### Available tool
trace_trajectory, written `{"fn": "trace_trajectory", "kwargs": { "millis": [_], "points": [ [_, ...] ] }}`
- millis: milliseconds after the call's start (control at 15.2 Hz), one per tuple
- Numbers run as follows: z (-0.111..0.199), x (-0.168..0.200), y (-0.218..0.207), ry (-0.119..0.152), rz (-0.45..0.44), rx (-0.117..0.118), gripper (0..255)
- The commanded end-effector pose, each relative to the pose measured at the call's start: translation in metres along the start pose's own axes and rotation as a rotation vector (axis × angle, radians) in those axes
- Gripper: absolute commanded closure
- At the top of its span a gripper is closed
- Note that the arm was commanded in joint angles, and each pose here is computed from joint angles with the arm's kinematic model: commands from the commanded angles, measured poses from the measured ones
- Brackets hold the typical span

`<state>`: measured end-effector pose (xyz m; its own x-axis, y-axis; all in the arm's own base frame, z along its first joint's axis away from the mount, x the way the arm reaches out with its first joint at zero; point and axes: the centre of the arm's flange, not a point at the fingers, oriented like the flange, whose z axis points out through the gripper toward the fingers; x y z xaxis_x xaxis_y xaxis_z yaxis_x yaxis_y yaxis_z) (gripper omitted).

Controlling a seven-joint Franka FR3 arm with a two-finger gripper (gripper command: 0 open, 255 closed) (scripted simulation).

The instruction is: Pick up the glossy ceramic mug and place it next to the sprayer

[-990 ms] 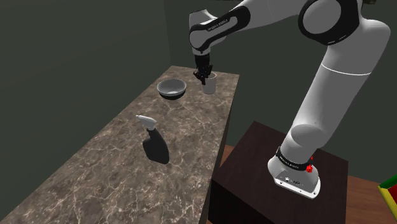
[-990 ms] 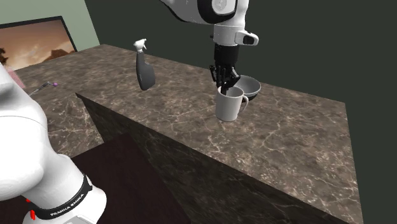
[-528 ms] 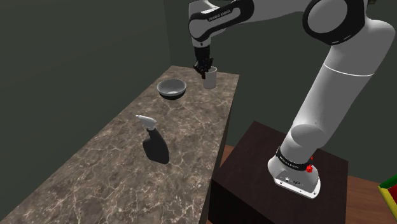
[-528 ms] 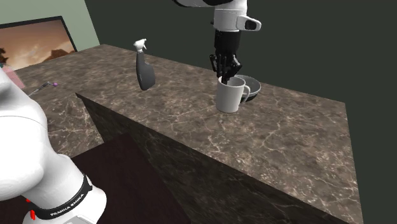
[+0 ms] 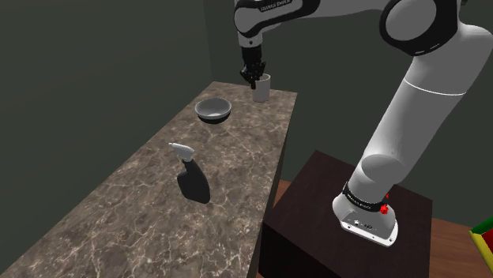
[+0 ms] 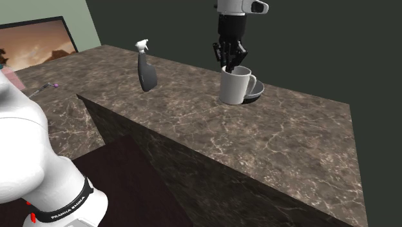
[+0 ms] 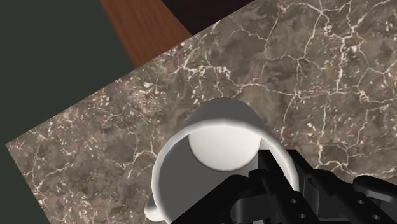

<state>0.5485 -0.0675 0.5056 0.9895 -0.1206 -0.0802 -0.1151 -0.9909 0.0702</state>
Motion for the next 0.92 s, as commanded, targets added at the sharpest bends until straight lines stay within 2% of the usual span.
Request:
{"fn": "trace_trajectory", "kwargs": {
  "millis": [0,858],
  "points": [
    [-0.011,0.0,0.0,0.0,0.0,0.0,255],
    [-0.08,-0.006,0.005,0.0,0.0,0.0,255]
  ]
}}
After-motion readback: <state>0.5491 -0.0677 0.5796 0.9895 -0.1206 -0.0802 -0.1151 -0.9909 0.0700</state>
